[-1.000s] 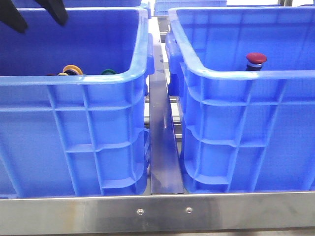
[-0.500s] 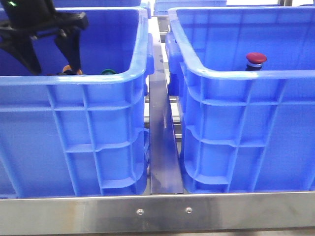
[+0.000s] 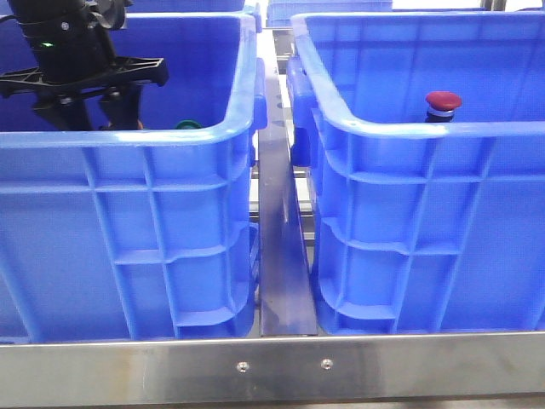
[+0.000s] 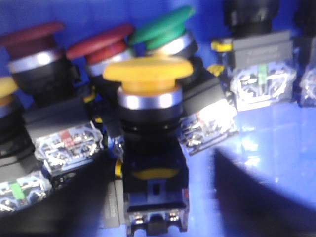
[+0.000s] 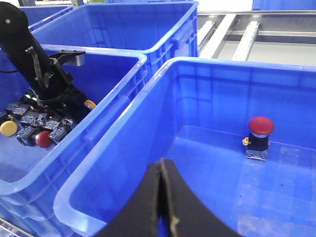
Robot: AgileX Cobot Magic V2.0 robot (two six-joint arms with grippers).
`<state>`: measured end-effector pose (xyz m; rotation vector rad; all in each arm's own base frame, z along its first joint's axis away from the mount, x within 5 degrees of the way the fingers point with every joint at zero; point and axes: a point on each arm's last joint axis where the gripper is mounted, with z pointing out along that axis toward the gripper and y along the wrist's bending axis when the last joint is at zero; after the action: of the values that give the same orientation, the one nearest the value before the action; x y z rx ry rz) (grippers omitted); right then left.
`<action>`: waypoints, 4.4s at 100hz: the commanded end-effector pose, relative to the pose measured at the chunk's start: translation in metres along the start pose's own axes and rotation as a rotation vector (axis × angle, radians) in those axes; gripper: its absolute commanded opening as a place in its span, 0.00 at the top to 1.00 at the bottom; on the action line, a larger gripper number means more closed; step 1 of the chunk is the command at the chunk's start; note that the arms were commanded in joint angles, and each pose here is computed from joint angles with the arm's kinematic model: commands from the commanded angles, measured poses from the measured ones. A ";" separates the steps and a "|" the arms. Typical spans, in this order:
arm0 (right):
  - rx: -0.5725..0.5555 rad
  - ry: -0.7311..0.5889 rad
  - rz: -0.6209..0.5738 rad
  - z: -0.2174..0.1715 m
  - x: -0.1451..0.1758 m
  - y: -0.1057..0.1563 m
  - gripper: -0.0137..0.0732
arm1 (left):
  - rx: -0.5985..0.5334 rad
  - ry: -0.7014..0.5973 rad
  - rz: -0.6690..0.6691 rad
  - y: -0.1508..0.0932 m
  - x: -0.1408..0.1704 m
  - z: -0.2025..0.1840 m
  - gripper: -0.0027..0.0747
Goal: Pick red and yellow buttons and place in box
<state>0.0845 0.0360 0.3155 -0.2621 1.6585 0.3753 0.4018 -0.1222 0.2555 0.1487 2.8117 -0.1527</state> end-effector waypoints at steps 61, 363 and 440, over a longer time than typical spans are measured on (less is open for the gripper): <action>0.025 -0.058 0.007 -0.002 -0.011 -0.002 0.89 | 0.116 -0.412 0.035 -0.022 0.008 -0.125 0.99; -0.760 0.473 0.755 0.240 -0.082 0.022 0.61 | 0.420 -0.567 0.376 -0.122 0.113 -0.177 0.86; -0.346 0.221 0.412 0.196 -0.098 -0.067 0.61 | 0.420 -0.567 0.377 -0.122 0.113 -0.177 0.25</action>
<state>0.3182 0.0595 0.3625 -0.2099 1.9786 1.1174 0.2310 -0.2122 0.3732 0.6519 2.2253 -0.5253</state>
